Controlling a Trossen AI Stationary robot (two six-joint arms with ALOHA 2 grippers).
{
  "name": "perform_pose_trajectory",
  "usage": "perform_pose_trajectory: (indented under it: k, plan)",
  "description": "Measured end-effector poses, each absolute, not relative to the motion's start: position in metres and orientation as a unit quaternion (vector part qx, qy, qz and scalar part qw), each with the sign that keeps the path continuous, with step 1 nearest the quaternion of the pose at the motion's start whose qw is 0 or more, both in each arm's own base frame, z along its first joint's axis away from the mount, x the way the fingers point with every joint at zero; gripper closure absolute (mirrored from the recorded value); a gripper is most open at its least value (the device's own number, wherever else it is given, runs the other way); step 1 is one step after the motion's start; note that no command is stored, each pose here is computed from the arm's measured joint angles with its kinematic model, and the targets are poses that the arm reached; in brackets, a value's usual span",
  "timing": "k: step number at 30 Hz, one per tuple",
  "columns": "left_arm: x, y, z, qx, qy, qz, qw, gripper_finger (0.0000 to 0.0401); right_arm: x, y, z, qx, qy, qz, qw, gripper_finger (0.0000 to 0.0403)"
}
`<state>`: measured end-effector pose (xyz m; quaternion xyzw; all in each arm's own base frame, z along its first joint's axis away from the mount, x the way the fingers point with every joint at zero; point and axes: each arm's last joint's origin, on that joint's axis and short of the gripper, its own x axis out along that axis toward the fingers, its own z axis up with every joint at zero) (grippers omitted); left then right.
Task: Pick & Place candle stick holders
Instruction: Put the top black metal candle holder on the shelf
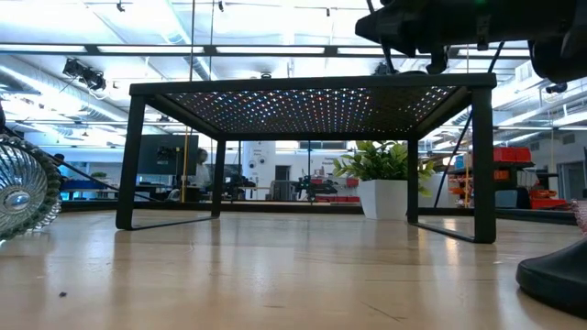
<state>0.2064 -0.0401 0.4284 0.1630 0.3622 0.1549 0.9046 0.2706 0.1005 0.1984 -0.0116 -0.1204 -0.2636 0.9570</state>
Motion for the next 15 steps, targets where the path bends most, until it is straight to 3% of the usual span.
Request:
perform_pose_trajectory:
  k: [8, 15]
  plan:
    - [0.2065, -0.0403, 0.4284, 0.159, 0.362, 0.153, 0.906, 0.0209, 0.2714, 0.0990, 0.1969, -0.010, -0.110, -0.275, 0.955, 0.0395]
    - [0.2065, -0.0406, 0.4282, 0.156, 0.363, 0.148, 0.907, 0.0209, 0.2719, 0.0998, 0.1959, -0.011, -0.107, -0.268, 0.957, 0.0368]
